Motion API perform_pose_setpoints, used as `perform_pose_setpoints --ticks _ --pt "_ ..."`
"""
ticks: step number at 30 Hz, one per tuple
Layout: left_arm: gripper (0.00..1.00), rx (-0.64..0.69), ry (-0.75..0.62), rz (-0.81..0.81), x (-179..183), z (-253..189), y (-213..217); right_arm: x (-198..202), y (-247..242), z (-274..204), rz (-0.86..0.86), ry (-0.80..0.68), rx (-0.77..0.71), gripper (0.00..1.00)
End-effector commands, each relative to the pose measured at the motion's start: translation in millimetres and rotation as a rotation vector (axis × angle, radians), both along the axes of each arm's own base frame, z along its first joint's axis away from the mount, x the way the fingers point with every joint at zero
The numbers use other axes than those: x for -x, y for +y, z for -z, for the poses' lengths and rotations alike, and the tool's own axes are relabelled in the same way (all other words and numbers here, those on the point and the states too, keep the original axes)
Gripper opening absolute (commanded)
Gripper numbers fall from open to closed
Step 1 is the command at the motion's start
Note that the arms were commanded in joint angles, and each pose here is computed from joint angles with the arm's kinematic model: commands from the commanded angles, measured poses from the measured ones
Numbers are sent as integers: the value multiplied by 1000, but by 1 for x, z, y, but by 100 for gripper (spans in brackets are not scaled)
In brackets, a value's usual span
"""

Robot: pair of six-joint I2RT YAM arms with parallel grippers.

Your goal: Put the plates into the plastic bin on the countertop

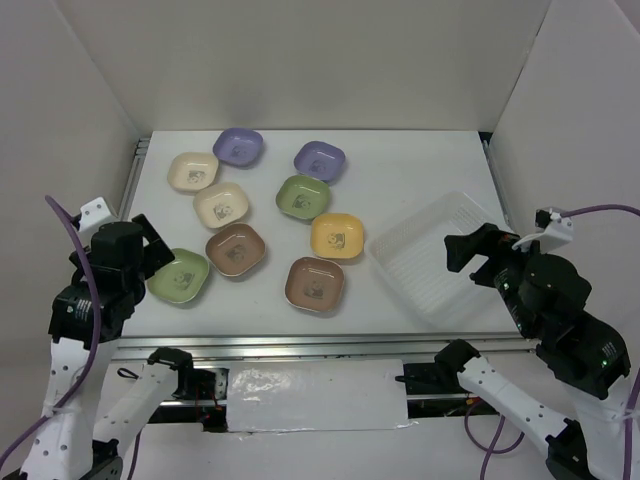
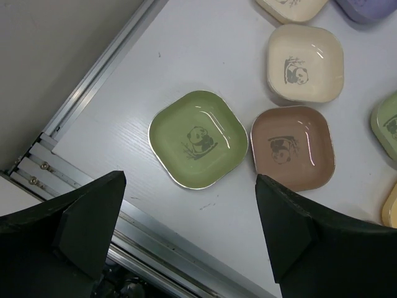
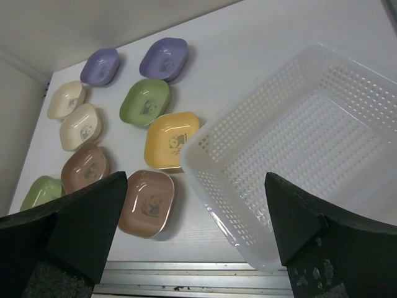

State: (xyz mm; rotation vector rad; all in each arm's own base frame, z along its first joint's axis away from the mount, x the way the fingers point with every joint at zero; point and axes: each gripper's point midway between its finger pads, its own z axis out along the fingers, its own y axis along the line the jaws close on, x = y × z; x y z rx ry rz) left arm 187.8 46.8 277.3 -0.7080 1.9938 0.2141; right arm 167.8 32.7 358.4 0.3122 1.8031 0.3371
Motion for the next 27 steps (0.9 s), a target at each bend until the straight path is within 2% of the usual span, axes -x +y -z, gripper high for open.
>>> perform_pose_setpoints --ticks 1,8,10,14,18,20,21,27 --pt "99 22 -7 -65 1 -1 5 7 -12 -11 37 -31 -7 100" --pt "99 131 23 -202 2 26 6 5 -9 -4 21 -9 17 100" --pt "99 160 41 -269 0 44 11 3 0 1 -18 4 19 100" --pt "99 214 161 -441 -6 91 26 -2 22 9 -114 14 1 100" --pt "99 341 264 -551 -16 151 38 -7 43 15 -195 9 -35 100" --pt "97 407 327 -555 -16 179 37 -7 53 19 -241 14 -46 100" --pt "97 424 280 -565 -27 182 46 -8 57 22 -255 23 -48 100" --pt "96 485 353 -640 -27 226 52 -10 66 31 -295 27 -47 100"
